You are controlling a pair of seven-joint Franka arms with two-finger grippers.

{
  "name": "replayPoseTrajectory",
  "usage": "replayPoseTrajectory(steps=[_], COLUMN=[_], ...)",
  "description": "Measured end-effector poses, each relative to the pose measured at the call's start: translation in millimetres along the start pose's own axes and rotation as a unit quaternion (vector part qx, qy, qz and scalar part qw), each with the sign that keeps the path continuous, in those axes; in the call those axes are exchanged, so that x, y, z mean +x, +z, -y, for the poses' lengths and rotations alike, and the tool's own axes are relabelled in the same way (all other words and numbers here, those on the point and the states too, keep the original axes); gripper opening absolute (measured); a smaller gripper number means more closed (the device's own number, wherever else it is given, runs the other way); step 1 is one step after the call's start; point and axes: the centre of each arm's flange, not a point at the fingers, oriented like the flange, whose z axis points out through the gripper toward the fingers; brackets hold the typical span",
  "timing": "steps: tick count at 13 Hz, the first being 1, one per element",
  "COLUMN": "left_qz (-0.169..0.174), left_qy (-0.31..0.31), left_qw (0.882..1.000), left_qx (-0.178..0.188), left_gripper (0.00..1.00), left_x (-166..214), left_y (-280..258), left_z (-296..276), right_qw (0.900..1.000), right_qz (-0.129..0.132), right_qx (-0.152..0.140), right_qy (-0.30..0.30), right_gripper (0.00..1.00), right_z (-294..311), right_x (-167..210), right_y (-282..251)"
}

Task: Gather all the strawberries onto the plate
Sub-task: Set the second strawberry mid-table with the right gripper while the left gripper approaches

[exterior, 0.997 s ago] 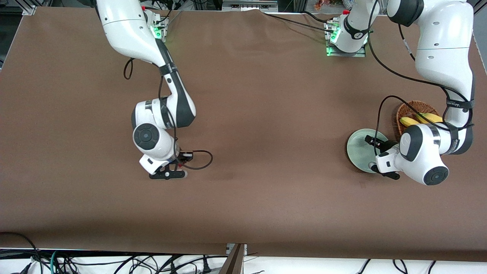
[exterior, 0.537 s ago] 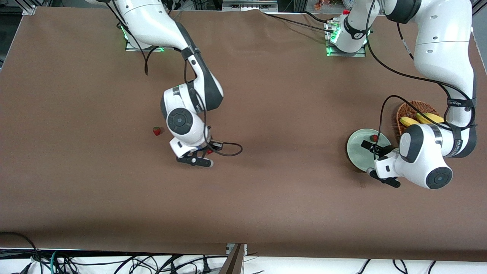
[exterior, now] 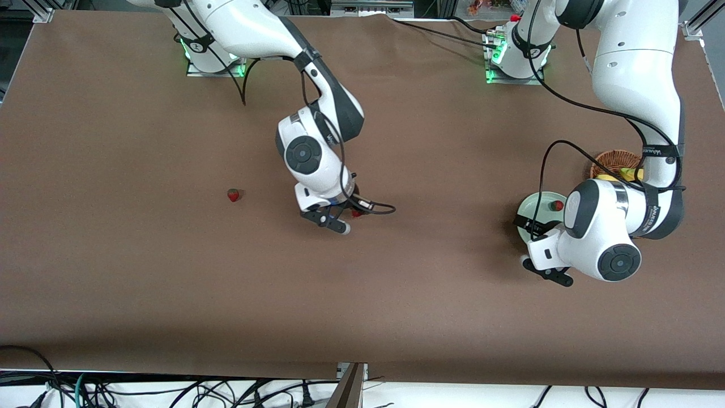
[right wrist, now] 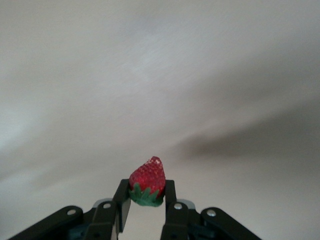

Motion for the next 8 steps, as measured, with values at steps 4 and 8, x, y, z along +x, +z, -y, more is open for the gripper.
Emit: replayPoseTrajectory(steps=[4,8], left_qz=[-0.024,-0.036], left_qy=[-0.007,-0.009], left_qw=[1.0,0.999], left_qx=[0.007,0.013], left_gripper=[1.0,1.0], left_x=[2,8], left_y=[-4,0], left_z=[11,4], right_qw=[0.996,0.983], right_qz=[-0.002,-0.001], right_qx=[0.057,0.112], right_qy=[0.073,0.148], right_gripper=[0.35,0.49], right_z=[20,39], right_x=[-32,-47], right_y=[27,35])
